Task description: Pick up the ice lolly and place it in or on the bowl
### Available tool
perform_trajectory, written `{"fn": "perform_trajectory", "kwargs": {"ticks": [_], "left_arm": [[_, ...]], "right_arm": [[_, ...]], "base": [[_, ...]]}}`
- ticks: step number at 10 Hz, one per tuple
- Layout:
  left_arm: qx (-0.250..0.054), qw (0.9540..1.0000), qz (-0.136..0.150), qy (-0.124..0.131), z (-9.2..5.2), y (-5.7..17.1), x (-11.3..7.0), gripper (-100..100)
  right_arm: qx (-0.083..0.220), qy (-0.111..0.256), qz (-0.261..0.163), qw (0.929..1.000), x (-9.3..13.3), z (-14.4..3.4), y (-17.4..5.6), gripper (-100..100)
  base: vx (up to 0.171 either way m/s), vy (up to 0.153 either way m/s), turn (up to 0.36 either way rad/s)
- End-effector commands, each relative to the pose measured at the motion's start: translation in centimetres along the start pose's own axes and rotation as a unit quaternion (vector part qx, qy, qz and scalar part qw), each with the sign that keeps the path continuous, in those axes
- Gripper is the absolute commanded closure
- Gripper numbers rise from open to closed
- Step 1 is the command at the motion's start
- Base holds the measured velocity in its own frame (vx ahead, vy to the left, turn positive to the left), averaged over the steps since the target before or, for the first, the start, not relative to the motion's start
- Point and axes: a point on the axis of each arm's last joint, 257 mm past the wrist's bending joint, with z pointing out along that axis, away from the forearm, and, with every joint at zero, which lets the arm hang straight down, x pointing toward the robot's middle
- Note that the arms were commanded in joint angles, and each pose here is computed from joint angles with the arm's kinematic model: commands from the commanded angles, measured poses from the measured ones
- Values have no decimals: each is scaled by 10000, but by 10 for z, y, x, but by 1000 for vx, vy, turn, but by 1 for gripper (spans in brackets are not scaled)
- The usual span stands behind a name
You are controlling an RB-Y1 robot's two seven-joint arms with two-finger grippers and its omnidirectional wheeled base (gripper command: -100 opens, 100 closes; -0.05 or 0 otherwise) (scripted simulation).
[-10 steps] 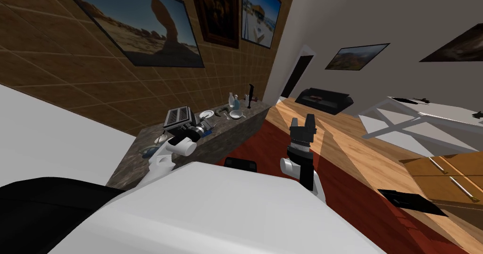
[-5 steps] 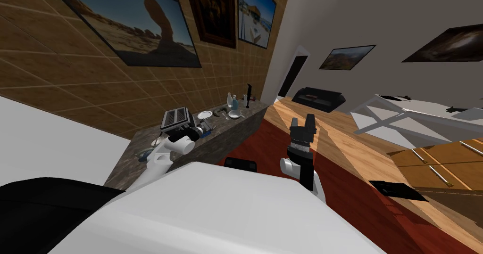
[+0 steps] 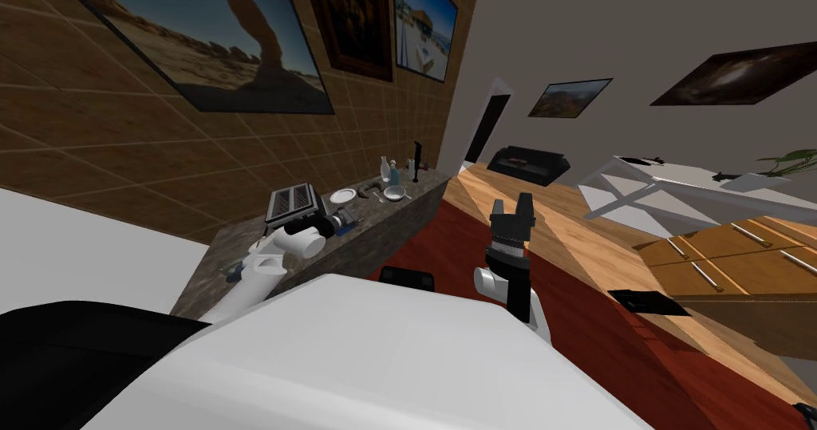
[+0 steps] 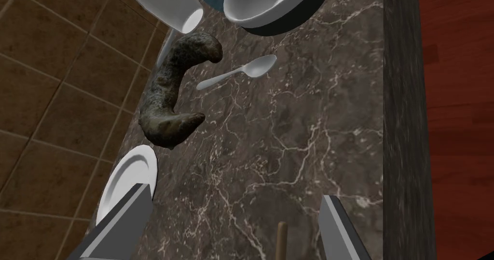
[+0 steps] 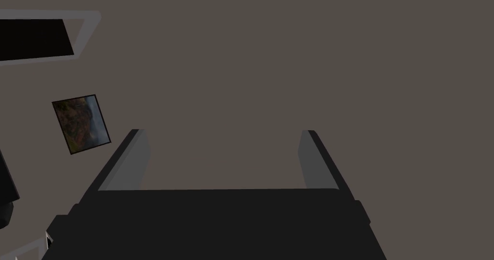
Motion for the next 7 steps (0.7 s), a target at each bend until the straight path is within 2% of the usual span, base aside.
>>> {"fn": "perform_trajectory", "kwargs": {"ticks": [1, 2, 3, 4, 5, 6, 7], "left_arm": [[-163, 9996, -112, -177, 1, 5, -10, -100], [-333, 9985, -295, -312, 0, 8, -17, -100], [-383, 9981, -294, -389, 0, 10, -21, -100], [-536, 9961, -471, -516, -2, 13, -28, -100], [-589, 9953, -469, -601, -2, 16, -32, -100], [-756, 9921, -638, -770, -4, 19, -40, -100], [-781, 9916, -636, -812, -5, 21, -42, -100]], "right_arm": [[0, 0, 0, 10000, 0, 0, 0, 0], [0, 0, 0, 10000, 0, 0, 0, 0], [0, 0, 0, 10000, 0, 0, 0, 0], [0, 0, 0, 10000, 0, 0, 0, 0], [0, 0, 0, 10000, 0, 0, 0, 0], [1, 0, -1, 10000, 0, 0, 0, 0], [0, 0, 0, 10000, 0, 0, 0, 0]], "base": [[-11, 25, -66], [-13, 25, -125], [-13, 26, -62], [-11, 31, -115], [-6, 28, -52], [-1, 27, -87], [-5, 27, -62]]}}
